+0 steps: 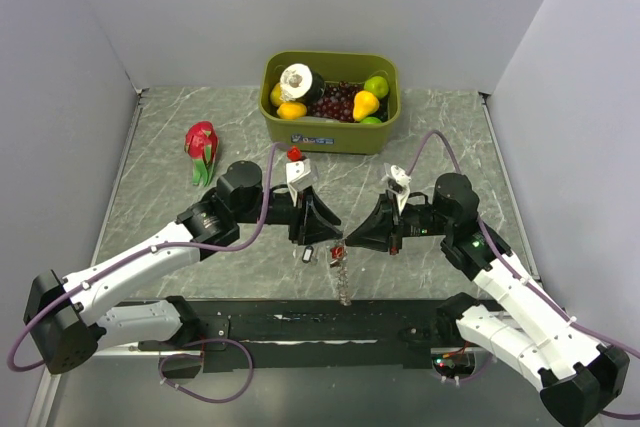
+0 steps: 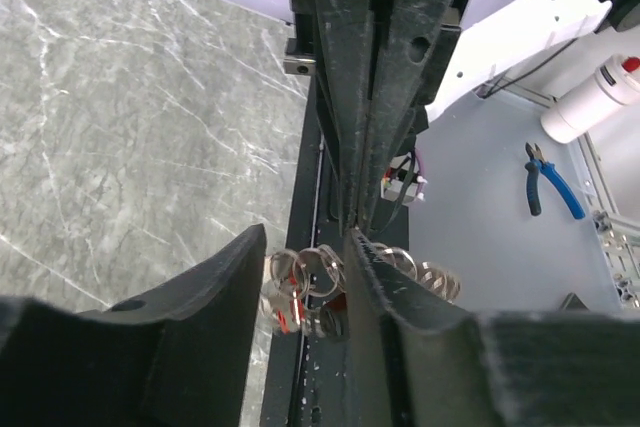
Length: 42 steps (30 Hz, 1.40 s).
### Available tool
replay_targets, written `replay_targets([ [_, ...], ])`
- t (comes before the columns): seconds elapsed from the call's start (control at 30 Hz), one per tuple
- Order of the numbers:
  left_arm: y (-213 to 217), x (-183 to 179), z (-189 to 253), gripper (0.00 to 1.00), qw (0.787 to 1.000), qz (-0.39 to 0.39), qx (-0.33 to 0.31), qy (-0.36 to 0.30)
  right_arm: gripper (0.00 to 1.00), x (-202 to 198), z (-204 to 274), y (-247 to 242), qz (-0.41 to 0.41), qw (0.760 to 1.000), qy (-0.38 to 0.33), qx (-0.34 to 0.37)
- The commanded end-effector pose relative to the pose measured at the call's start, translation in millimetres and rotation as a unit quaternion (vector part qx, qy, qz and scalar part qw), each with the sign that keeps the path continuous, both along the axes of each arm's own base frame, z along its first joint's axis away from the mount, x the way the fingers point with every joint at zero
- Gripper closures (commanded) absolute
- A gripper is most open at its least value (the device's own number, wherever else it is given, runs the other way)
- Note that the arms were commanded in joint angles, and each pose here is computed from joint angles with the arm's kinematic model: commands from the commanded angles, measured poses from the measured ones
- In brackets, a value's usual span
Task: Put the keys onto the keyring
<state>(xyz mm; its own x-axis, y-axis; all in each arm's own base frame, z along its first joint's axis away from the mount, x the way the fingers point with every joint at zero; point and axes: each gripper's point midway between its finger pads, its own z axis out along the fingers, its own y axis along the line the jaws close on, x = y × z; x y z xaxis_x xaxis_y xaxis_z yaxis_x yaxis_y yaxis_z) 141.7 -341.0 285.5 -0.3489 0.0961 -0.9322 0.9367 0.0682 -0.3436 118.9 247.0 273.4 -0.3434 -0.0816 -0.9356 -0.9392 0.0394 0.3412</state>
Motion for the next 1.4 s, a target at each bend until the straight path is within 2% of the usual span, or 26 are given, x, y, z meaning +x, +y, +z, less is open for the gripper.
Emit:
replay_targets([
  [0.0, -2.3, -5.5, 11.9, 0.59, 0.999, -0.024, -0.017, -0.012, 1.00, -2.8, 28.7, 1.5, 0.009, 0.998, -0.049, 0.032],
  [0.73, 9.9, 8.9, -51.8, 0.68, 0.998, 0.038, 0.054, 0.013, 1.00, -6.7, 44.0, 0.0, 0.009, 0.997, -0.059, 0.045],
  [0.9, 15.7, 25.0, -49.0, 0.59, 0.994, 0.093, 0.057, 0.006, 1.00, -9.1, 51.0, -0.5, 0.014, 0.996, -0.071, 0.054],
  [1.07, 23.4, 24.3, -18.1, 0.47, 0.993, 0.113, 0.017, -0.015, 1.00, -8.6, 49.5, -1.2, 0.006, 0.996, -0.069, 0.058],
  [1.37, 39.7, 14.4, 34.5, 0.41, 0.988, 0.132, -0.067, -0.051, 1.00, 4.3, 55.5, -1.2, -0.031, 0.995, -0.079, 0.060],
])
